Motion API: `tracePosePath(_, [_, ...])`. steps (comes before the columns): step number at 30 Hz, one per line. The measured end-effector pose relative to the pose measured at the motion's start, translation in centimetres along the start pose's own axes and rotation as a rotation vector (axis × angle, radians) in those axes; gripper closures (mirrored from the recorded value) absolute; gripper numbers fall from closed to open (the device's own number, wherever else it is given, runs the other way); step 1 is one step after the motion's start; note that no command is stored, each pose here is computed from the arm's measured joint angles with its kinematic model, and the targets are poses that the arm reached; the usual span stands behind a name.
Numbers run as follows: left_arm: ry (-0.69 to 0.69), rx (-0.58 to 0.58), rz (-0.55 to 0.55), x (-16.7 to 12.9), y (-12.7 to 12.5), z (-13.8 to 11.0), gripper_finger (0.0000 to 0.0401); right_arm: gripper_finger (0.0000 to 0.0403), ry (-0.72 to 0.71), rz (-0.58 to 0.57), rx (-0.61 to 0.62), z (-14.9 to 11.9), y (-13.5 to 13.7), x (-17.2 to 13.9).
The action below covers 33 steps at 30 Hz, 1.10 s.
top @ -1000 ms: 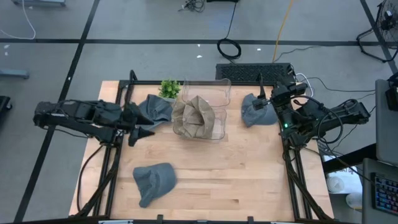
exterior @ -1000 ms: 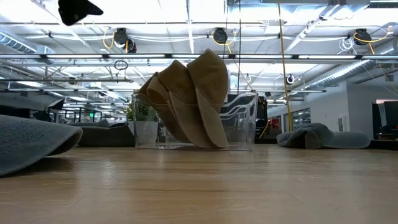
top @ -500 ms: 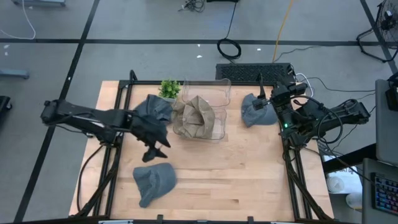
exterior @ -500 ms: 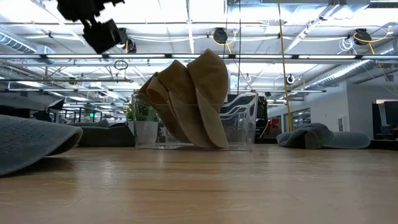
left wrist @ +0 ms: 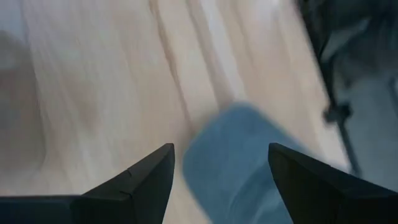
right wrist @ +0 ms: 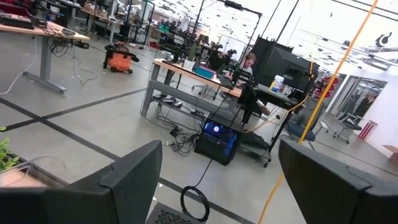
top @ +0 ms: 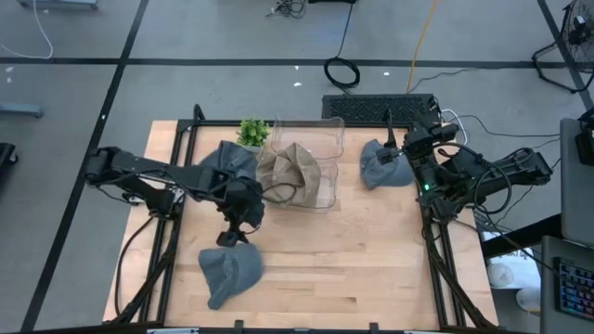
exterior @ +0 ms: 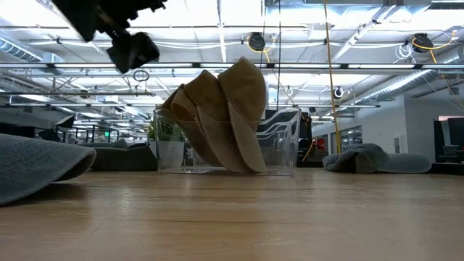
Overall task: Pick & Place hat
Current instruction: Put the bottom gray cap into the top transparent bin
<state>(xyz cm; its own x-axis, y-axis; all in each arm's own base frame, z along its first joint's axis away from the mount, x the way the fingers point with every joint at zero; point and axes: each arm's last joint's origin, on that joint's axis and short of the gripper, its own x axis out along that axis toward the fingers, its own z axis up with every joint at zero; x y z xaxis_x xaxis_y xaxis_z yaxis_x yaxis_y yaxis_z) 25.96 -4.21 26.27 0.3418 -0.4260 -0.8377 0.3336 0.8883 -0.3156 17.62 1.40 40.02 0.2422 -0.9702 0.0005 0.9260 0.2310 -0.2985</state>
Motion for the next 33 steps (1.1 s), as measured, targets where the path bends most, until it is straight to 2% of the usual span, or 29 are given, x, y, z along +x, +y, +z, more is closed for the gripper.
tracePosePath(6, [0.191,0.157,-0.054,0.7,-2.7,-0.7,0.0132,0.009,0.0,0.0,-0.003,0.0,0.0,0.0])
tracePosePath(13, [0.271,0.387,-0.007,1.9,-5.8,-1.6,0.0133,0.009,-0.001,0.001,-0.039,-0.2,0.2,0.0])
tracePosePath(19, [0.342,0.493,-0.025,4.1,-7.3,-2.7,0.0133,0.009,-0.001,0.001,-0.046,-0.2,0.2,0.0])
tracePosePath(22, [0.344,0.571,0.007,5.7,-7.8,-2.7,0.0133,0.009,-0.001,0.001,-0.047,-0.2,0.2,0.0])
tracePosePath(25, [0.365,0.584,0.066,7.2,-7.6,-2.6,0.0133,0.009,-0.001,0.001,-0.048,-0.2,0.2,0.0])
tracePosePath(29, [0.427,0.575,0.063,8.9,-7.3,-2.8,0.0137,0.009,-0.001,0.001,-0.054,-0.2,0.2,0.0])
tracePosePath(33, [0.467,0.584,0.051,9.9,-7.5,-3.1,0.0179,0.009,-0.001,0.001,-0.058,-0.2,0.2,0.0])
